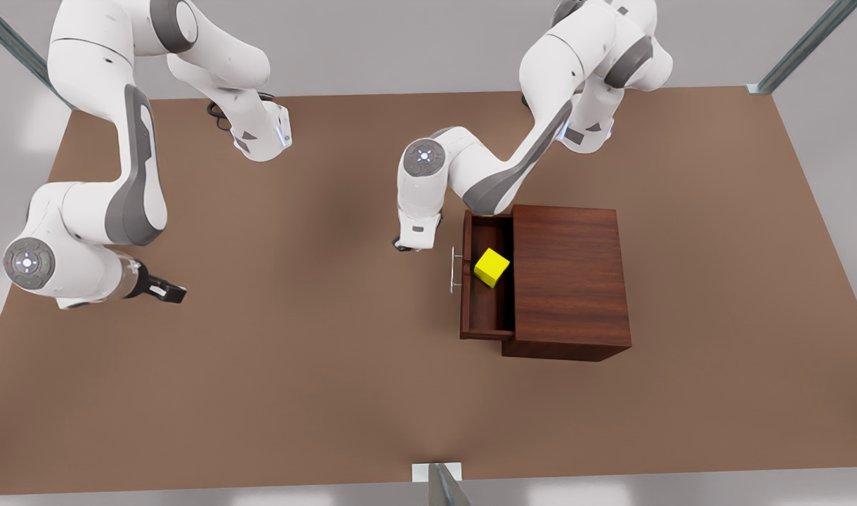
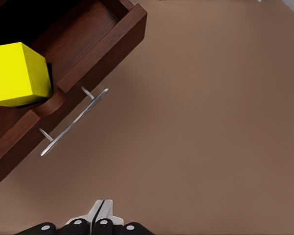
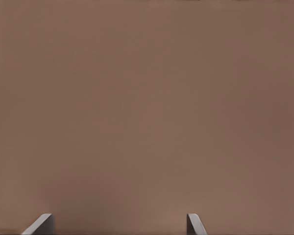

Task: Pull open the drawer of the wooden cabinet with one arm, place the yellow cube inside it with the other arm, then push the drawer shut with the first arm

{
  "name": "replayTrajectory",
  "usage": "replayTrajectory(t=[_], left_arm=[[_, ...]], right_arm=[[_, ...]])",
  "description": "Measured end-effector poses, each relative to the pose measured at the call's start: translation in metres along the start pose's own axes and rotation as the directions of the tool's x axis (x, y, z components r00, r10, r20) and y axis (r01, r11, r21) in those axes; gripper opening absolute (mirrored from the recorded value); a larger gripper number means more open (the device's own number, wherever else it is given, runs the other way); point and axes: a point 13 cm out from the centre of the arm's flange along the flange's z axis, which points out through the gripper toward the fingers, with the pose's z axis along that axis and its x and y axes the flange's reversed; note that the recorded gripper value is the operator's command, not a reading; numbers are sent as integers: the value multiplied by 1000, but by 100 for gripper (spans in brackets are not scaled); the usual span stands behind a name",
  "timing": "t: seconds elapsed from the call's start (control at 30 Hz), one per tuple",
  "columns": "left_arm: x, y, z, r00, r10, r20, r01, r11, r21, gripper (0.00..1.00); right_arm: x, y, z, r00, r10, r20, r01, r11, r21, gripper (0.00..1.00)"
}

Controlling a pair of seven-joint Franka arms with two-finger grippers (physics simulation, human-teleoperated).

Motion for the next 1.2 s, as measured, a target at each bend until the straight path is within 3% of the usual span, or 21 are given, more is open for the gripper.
replayTrajectory(t=[0.23,0.67,0.9,1.2], left_arm=[[6,-10,62,980,-197,34,196,980,12,0],[-58,-2,92,831,-550,85,549,835,26,0],[-97,16,92,754,-646,119,650,760,-2,0],[-98,39,99,724,-669,170,685,726,-59,0]], right_arm=[[-4,7,4,993,-121,9,121,993,-5,100],[-6,10,8,970,-242,10,242,970,-3,100],[-6,10,9,961,-278,9,278,961,-3,100],[-6,10,9,952,-307,9,307,952,-3,100]])
